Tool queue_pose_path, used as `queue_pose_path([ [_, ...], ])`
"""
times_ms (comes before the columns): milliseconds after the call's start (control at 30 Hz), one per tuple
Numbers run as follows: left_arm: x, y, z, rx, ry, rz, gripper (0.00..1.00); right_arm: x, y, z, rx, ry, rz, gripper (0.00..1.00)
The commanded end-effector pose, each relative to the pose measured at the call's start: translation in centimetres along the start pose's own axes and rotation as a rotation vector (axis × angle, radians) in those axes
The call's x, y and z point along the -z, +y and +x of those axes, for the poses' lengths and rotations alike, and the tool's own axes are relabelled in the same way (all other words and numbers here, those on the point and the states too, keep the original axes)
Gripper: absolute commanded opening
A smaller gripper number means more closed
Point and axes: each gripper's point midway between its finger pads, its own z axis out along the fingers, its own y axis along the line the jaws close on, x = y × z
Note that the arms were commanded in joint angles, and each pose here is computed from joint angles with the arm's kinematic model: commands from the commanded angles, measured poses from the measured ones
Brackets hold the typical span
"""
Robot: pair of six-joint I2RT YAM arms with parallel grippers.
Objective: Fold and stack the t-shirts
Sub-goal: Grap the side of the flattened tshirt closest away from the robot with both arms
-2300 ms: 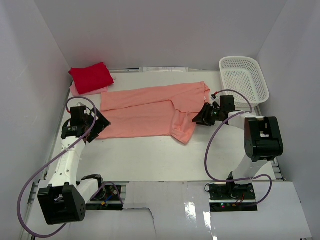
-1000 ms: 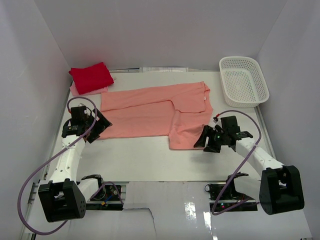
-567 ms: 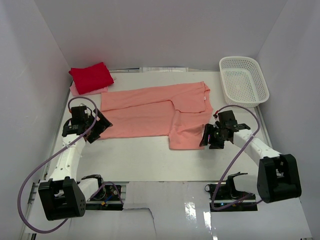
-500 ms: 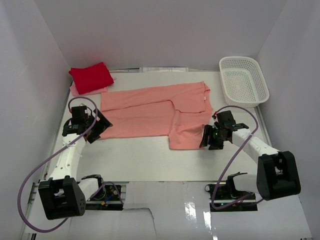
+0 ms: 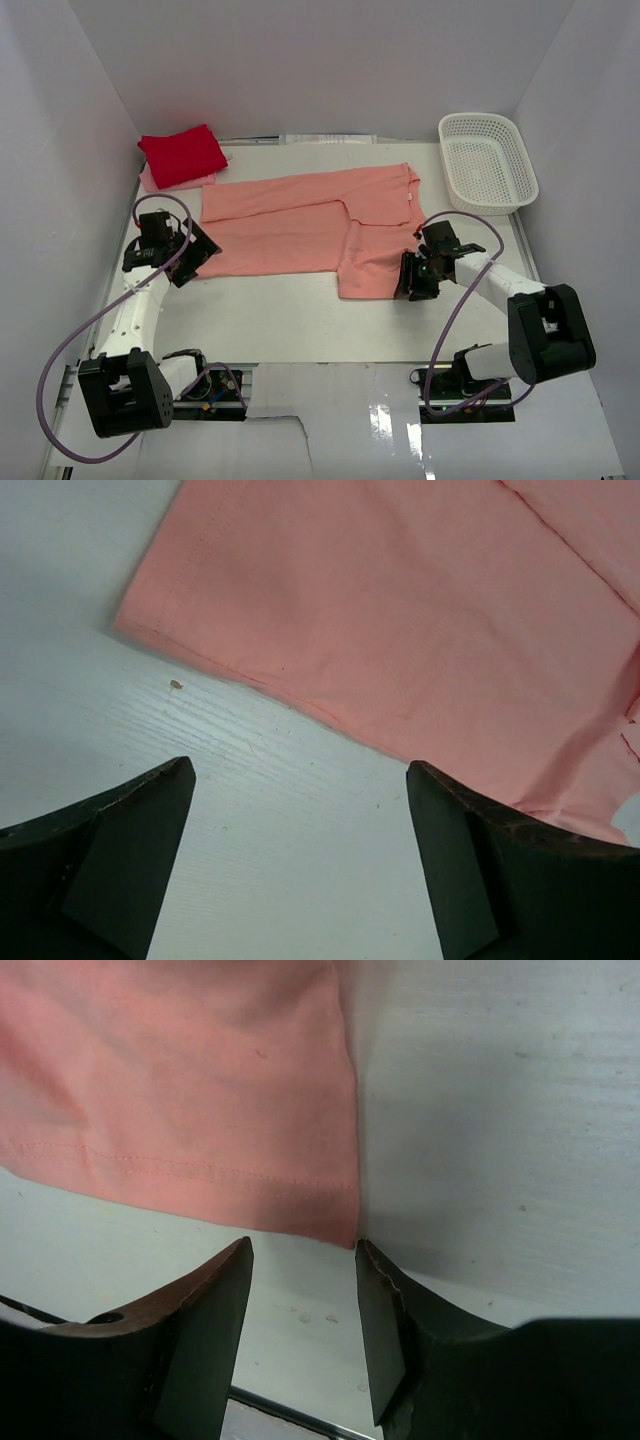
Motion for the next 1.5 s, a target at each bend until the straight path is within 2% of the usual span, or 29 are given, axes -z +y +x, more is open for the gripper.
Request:
queue_pose_path([
  [0,0.1,0.0,-0.8,-0.003,-0.021,-0.003,0.98,-1.0,-0.1,-0.6,0.022,-0.003,0.023,0.52],
  [167,-0.7,1.1,-0.8,0.034,0.002,-0.036,0.98,-1.6,-0.3,-1.2,0.035,-0.004,0.058,0.48],
  [267,-0.7,1.8,-1.2,0.062,-0.006,-0.046,0.98,-2.1,-0.8,-1.3,0.042,-0.001,0.089,0.36],
  [333,-0.6,2.3,-1.4,0.076,-0.01,-0.056,0.98,-2.3,-1.1,-1.2,0.044,0.006,0.104,0.34],
  [367,-0.6,2.4,-1.4,0.081,-0.013,-0.06,0.98,-2.4,-1.3,-1.1,0.043,0.009,0.109,0.21],
  [400,-0.6,2.7,-1.6,0.09,-0.018,-0.072,0.98,-2.5,-1.3,-1.0,0.043,0.011,0.112,0.17],
  [467,-0.7,3.0,-1.6,0.101,-0.02,-0.087,0.98,-2.5,-1.3,-0.9,0.044,0.012,0.11,0.16],
  [533,-0.8,3.5,-1.6,0.118,-0.021,-0.108,0.98,-2.4,-1.2,-0.9,0.043,0.007,0.102,0.08],
  [800,-1.5,4.8,-1.2,0.159,-0.007,-0.171,0.98,-0.9,0.2,-1.0,0.063,-0.019,0.055,0.08],
  [967,-3.4,7.2,0.3,0.247,0.051,-0.281,0.98,0.4,1.6,-1.9,0.08,-0.045,0.011,0.08],
  [1033,-4.4,8.1,1.2,0.284,0.081,-0.311,0.95,1.0,2.2,-2.4,0.089,-0.065,-0.004,0.08],
  [1167,-6.2,9.2,3.2,0.362,0.149,-0.331,0.81,1.8,2.7,-2.9,0.103,-0.085,-0.015,0.08],
  [1200,-6.3,9.5,3.2,0.386,0.145,-0.336,0.75,1.8,2.8,-2.9,0.108,-0.083,-0.021,0.08],
  [1367,-6.0,9.6,1.3,0.421,0.057,-0.341,0.74,1.7,3.2,-3.0,0.12,-0.08,-0.044,0.08],
  [1467,-5.9,9.0,0.0,0.436,0.014,-0.315,0.66,1.5,3.3,-2.9,0.122,-0.081,-0.057,0.08],
])
